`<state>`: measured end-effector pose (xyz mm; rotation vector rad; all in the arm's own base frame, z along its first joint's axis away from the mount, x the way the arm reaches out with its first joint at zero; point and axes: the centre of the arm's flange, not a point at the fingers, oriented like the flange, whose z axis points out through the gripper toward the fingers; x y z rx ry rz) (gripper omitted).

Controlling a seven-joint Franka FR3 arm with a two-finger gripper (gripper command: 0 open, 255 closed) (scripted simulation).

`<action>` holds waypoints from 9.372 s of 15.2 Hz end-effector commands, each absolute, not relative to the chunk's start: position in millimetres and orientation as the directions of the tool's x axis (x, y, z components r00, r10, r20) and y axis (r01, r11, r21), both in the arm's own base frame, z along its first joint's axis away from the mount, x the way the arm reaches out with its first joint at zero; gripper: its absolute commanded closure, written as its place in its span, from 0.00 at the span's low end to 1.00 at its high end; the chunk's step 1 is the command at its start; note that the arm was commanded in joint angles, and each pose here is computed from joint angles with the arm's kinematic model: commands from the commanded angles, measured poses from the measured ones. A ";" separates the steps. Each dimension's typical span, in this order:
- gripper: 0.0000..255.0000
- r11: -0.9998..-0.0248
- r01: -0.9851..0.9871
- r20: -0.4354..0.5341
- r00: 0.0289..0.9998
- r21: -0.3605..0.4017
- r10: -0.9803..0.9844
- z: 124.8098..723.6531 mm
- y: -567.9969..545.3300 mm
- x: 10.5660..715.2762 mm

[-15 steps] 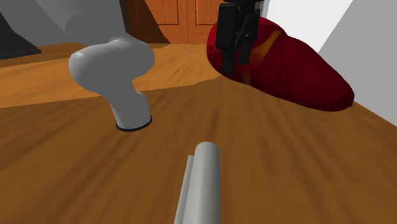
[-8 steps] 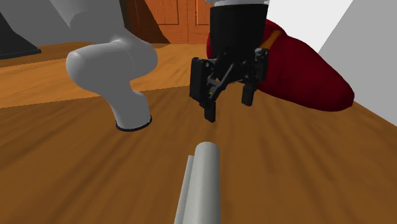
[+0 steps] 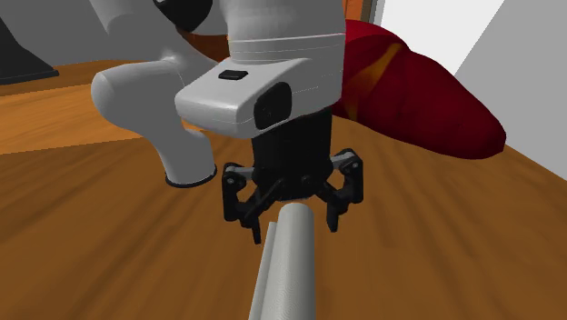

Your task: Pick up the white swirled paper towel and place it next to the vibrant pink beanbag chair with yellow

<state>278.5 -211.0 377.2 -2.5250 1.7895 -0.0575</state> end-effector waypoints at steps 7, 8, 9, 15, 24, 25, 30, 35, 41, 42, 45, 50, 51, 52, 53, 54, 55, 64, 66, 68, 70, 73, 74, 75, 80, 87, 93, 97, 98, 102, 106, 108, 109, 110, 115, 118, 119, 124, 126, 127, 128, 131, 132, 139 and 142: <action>0.00 -0.289 -0.955 0.003 0.289 -0.063 -0.957 332.6 -215.4 276.0; 0.00 -0.289 -0.955 0.003 0.289 -0.063 -0.957 332.6 -215.3 276.0; 0.00 -0.289 -0.955 0.003 0.289 -0.063 -0.957 332.6 -215.4 276.0; 0.00 -0.289 -0.955 0.003 0.290 -0.063 -0.957 332.6 -215.4 276.0; 1.00 -0.289 -0.955 0.003 0.290 -0.063 -0.957 332.6 -215.5 276.1; 1.00 -0.289 -0.955 0.003 0.289 -0.063 -0.957 332.6 -215.4 276.0; 1.00 -0.289 -0.955 0.003 0.289 -0.063 -0.957 359.0 -215.4 276.0; 1.00 -0.289 -0.955 0.003 0.289 -0.063 -0.957 385.3 -215.4 276.0; 1.00 -0.289 -0.955 0.003 0.289 -0.063 -0.957 417.0 -215.4 276.0; 1.00 -0.289 -0.955 0.003 0.289 -0.063 -0.957 422.3 -215.4 276.0; 1.00 -0.289 -0.955 0.003 0.289 -0.063 -0.957 438.1 -215.4 276.0; 1.00 -0.289 -0.955 0.003 0.289 -0.063 -0.957 464.5 -215.4 276.0; 1.00 -0.289 -0.955 0.003 0.289 -0.063 -0.957 469.8 -215.4 276.0; 1.00 -0.289 -0.955 0.003 0.289 -0.063 -0.957 475.1 -215.4 276.0; 1.00 -0.289 -0.955 0.003 0.289 -0.063 -0.957 480.4 -215.4 276.0; 1.00 -0.289 -0.955 0.003 0.289 -0.063 -0.957 485.7 -215.4 276.0; 1.00 -0.289 -0.955 0.003 0.289 -0.063 -0.957 490.9 -215.4 276.0; 1.00 -0.289 -0.955 0.003 0.289 -0.063 -0.957 538.5 -215.4 276.0; 1.00 -0.289 -0.955 0.003 0.289 -0.063 -0.957 549.0 -215.4 276.0; 1.00 -0.289 -0.955 0.003 0.289 -0.063 -0.957 559.6 -215.4 276.0; 1.00 -0.289 -0.955 0.003 0.289 -0.063 -0.957 570.1 -215.4 276.0; 1.00 -0.289 -0.955 0.003 0.289 -0.063 -0.957 586.0 -215.4 276.0; 1.00 -0.289 -0.955 0.003 0.289 -0.063 -0.957 591.2 -215.4 276.0; 1.00 -0.289 -0.955 0.003 0.289 -0.063 -0.957 596.5 -215.4 276.0; 1.00 -0.289 -0.955 0.003 0.289 -0.063 -0.957 622.9 -215.4 276.0; 1.00 -0.289 -0.955 0.003 0.289 -0.063 -0.957 659.9 -215.4 276.0; 1.00 -0.289 -0.955 0.003 0.289 -0.063 -0.957 691.6 -215.4 276.0; 1.00 -0.289 -0.955 0.003 0.289 -0.063 -0.957 712.7 -215.4 276.0; 1.00 -0.289 -0.955 0.003 0.289 -0.063 -0.957 718.0 -215.4 276.0; 1.00 -0.289 -0.955 0.003 0.289 -0.063 -0.957 739.1 -215.4 276.0; 1.00 -0.289 -0.955 0.003 0.289 -0.063 -0.957 743.6 -175.8 277.1; 1.00 -0.289 -0.955 0.003 0.289 -0.063 -0.957 743.7 -149.4 277.8; 1.00 -0.289 -0.955 0.003 0.289 -0.063 -0.957 743.7 -136.2 278.1; 1.00 -0.289 -0.955 0.003 0.289 -0.063 -0.957 743.8 -123.0 278.5; 1.00 -0.289 -0.955 0.003 0.289 -0.063 -0.957 743.9 -57.1 280.2; 1.00 -0.289 -0.955 0.003 0.289 -0.063 -0.957 744.1 -17.5 281.2; 1.00 -0.289 -0.955 0.003 0.289 -0.063 -0.957 744.1 -4.3 281.6; 1.00 -0.289 -0.955 0.003 0.289 -0.063 -0.957 744.3 61.7 283.3; 1.00 -0.289 -0.955 0.003 0.289 -0.063 -0.957 744.3 90.1 284.1; 1.00 -0.289 -0.955 0.003 0.289 -0.063 -0.957 739.1 90.1 284.1; 1.00 -0.289 -0.955 0.003 0.289 -0.063 -0.957 733.8 90.1 284.1; 1.00 -0.289 -0.955 0.003 0.289 -0.063 -0.957 717.9 90.1 284.1; 1.00 -0.289 -0.955 0.003 0.289 -0.063 -0.957 712.7 90.1 284.1; 1.00 -0.289 -0.955 0.003 0.289 -0.063 -0.957 675.7 90.1 284.1; 1.00 -0.289 -0.955 0.003 0.289 -0.063 -0.957 659.9 90.1 284.1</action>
